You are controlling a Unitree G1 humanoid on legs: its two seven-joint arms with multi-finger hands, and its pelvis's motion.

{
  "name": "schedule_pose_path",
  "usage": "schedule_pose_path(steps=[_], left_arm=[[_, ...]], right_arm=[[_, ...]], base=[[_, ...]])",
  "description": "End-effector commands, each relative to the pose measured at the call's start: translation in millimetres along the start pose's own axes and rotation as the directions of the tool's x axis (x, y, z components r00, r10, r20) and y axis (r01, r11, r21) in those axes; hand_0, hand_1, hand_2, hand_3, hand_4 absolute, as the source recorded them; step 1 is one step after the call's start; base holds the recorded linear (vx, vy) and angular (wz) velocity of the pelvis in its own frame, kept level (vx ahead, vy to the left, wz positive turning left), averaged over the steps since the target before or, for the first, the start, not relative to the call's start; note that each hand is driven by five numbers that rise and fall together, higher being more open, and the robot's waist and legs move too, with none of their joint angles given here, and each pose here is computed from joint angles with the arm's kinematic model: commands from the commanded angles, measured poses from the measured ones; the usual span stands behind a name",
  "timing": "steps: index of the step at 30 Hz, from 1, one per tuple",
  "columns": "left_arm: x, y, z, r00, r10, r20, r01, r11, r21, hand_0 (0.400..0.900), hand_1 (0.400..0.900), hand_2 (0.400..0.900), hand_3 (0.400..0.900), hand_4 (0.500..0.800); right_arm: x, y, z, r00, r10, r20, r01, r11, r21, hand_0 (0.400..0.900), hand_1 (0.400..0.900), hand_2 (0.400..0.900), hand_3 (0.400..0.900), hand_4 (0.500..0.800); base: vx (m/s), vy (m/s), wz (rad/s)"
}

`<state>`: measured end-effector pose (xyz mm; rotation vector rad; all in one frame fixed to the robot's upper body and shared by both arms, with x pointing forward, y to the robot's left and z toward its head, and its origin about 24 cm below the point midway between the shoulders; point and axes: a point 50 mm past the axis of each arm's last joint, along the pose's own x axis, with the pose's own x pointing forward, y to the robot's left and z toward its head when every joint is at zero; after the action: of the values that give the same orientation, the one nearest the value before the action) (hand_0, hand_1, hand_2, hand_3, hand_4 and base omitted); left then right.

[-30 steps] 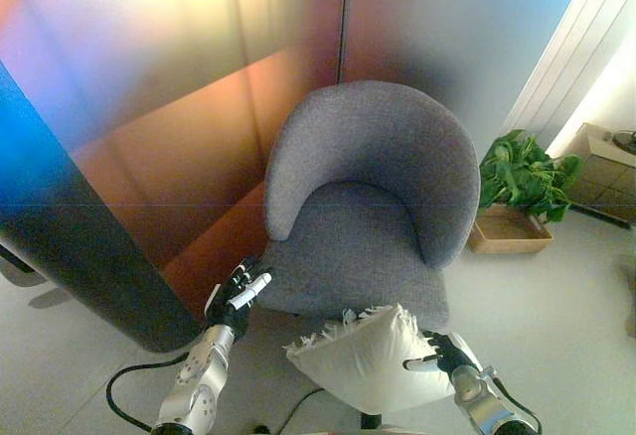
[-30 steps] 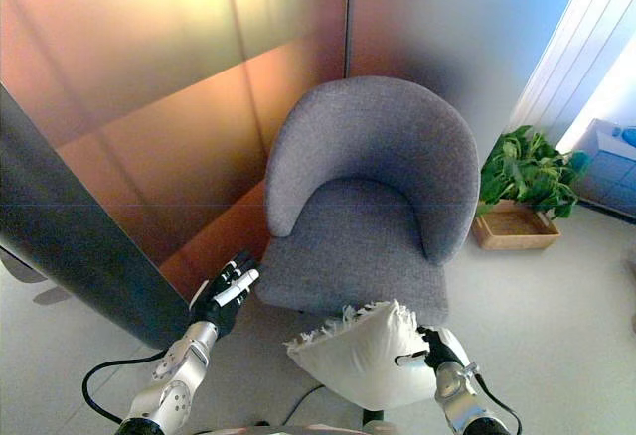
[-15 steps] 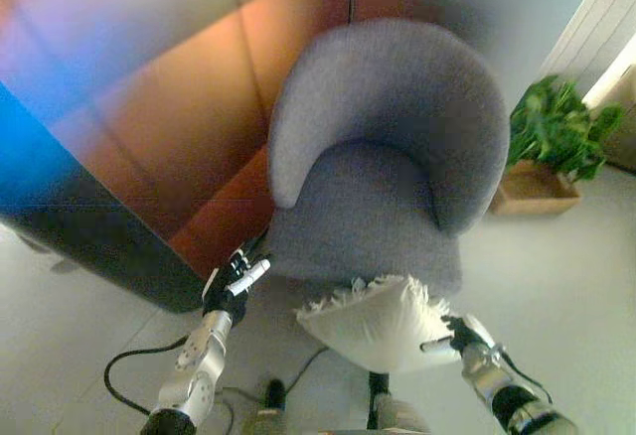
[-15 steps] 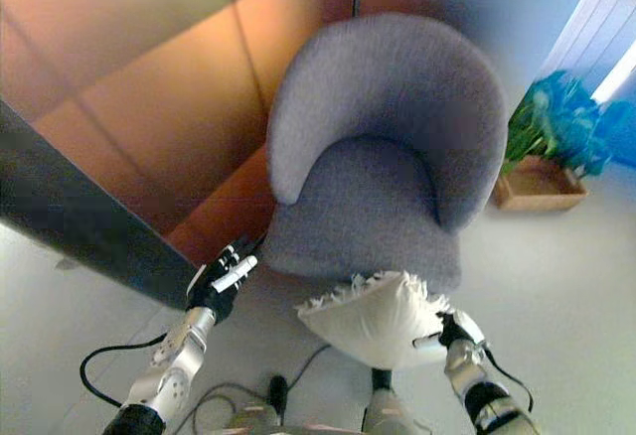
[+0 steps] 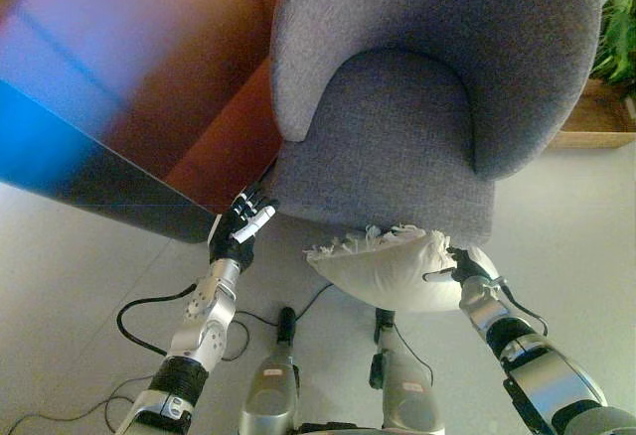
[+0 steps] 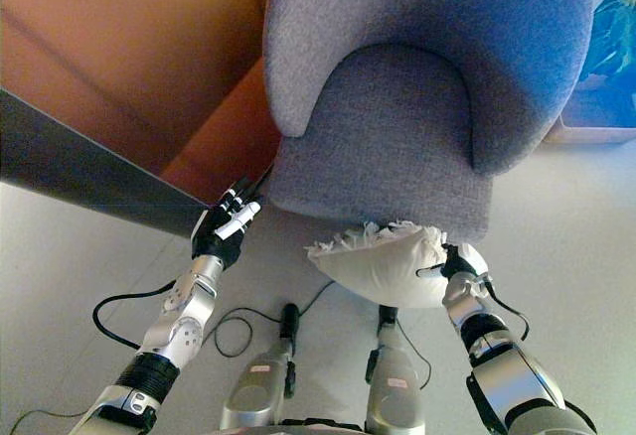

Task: Pick up the pillow and put it on the sofa.

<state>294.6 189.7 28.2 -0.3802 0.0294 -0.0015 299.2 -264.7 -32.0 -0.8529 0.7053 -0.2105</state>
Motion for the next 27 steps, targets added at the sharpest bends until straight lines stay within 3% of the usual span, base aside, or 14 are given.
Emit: schedule_pose_path(steps=[1,12,27], left_arm=[[15.1,-28,57,0.954,-0.165,0.25,0.156,0.986,0.058,0.9,0.9,0.9,0.9,0.8],[18.2,-39,79,0.924,-0.215,0.316,0.202,0.976,0.075,0.9,0.9,0.9,0.9,0.8],[22.9,-53,95,0.889,-0.255,0.381,0.243,0.967,0.08,0.9,0.9,0.9,0.9,0.8]], right_arm=[[9,-57,28,0.982,-0.18,0.057,0.183,0.982,-0.043,0.9,0.9,0.9,0.9,0.8],[12,-87,31,0.97,-0.244,0.015,0.245,0.966,-0.086,0.9,0.9,0.9,0.9,0.8],[8,-121,78,0.951,-0.274,0.146,0.289,0.952,-0.1,0.9,0.9,0.9,0.9,0.8]], base=[[-0.034,-0.01,0.01],[-0.022,-0.008,0.04],[-0.031,0.013,0.01]])
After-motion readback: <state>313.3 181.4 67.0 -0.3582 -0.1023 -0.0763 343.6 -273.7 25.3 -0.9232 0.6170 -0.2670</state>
